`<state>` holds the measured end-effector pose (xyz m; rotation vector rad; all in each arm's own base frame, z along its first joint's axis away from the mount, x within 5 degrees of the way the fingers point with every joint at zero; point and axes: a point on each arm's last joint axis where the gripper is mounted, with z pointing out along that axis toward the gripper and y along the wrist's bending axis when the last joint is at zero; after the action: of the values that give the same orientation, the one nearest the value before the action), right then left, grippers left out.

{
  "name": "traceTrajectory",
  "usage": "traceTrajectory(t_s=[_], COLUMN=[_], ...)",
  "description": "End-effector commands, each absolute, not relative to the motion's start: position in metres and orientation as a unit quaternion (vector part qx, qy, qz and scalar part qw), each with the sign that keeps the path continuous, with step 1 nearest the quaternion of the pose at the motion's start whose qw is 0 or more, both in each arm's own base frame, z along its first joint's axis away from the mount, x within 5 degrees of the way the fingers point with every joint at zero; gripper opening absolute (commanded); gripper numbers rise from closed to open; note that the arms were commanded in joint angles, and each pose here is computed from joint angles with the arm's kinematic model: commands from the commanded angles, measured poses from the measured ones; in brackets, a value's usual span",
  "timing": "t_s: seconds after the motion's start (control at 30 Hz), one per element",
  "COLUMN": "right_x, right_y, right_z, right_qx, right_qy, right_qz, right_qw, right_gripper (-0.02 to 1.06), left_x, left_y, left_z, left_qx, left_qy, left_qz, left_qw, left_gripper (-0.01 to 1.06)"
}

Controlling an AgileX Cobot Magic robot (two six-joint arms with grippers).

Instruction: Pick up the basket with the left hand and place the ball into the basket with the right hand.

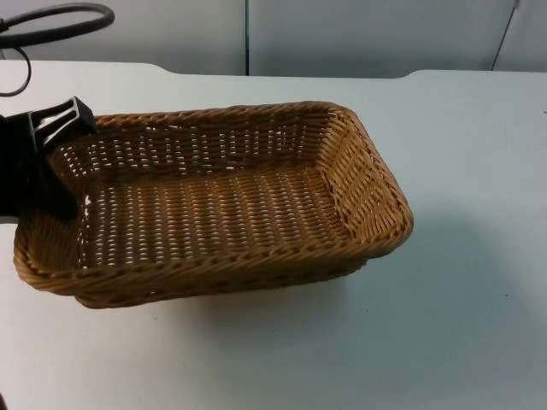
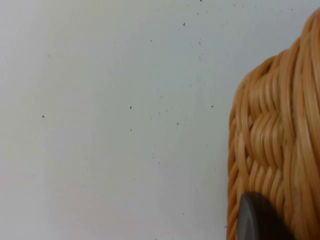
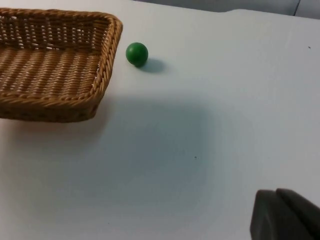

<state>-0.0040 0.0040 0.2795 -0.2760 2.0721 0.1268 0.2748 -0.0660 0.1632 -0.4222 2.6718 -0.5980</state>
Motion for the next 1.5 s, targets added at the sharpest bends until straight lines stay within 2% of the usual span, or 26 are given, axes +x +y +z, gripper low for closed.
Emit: traceTrajectory(t_s=[0.0,0.13,0.3,0.4,0.6,0.77,0.8,0.97,1.07,1.2,1.3,1.33,1.47], right_x=[-0.002,0.006,0.026,0.051,0.094,0.165,0.165,0.25,0.279,0.314,0.347,0.347,0.395], right_y=[0.0,-0.006,-0.005,-0.002,0.002,0.012,0.012,0.024,0.03,0.04,0.056,0.056,0.083], right_z=[0.279,0.281,0.287,0.298,0.303,0.315,0.315,0.338,0.345,0.349,0.342,0.342,0.316], right_qx=[-0.086,-0.039,-0.044,-0.054,-0.036,-0.04,-0.04,-0.039,-0.057,-0.059,-0.105,-0.105,-0.101], right_qy=[0.858,0.87,0.886,0.868,0.873,0.91,0.91,0.939,0.945,0.945,0.946,0.946,0.95], right_qz=[0.036,0.015,-0.003,-0.012,-0.027,-0.049,-0.049,-0.067,-0.069,-0.047,-0.003,-0.003,0.1], right_qw=[0.505,0.491,0.462,0.493,0.486,0.41,0.41,0.336,0.314,0.318,0.306,0.306,0.277], right_gripper=[0.0,0.0,0.0,0.0,0.0,0.0,0.0,0.0,0.0,0.0,0.0,0.0,0.0], left_x=[0.274,0.274,0.274,0.274,0.273,0.273,0.273,0.273,0.273,0.273,0.273,0.273,0.273], left_y=[-0.067,-0.067,-0.067,-0.067,-0.067,-0.067,-0.067,-0.067,-0.067,-0.067,-0.067,-0.067,-0.067], left_z=[0.167,0.167,0.167,0.167,0.167,0.167,0.167,0.167,0.167,0.167,0.167,0.167,0.167], left_qx=[-0.16,-0.16,-0.16,-0.16,-0.16,-0.16,-0.16,-0.16,-0.16,-0.159,-0.157,-0.157,-0.157], left_qy=[0.944,0.944,0.944,0.944,0.944,0.944,0.944,0.944,0.944,0.944,0.945,0.945,0.945], left_qz=[-0.222,-0.222,-0.222,-0.222,-0.223,-0.223,-0.223,-0.223,-0.223,-0.222,-0.221,-0.221,-0.222], left_qw=[0.186,0.185,0.185,0.185,0.184,0.184,0.184,0.184,0.184,0.184,0.184,0.184,0.182], left_gripper=[0.0,0.0,0.0,0.0,0.0,0.0,0.0,0.0,0.0,0.0,0.0,0.0,0.0])
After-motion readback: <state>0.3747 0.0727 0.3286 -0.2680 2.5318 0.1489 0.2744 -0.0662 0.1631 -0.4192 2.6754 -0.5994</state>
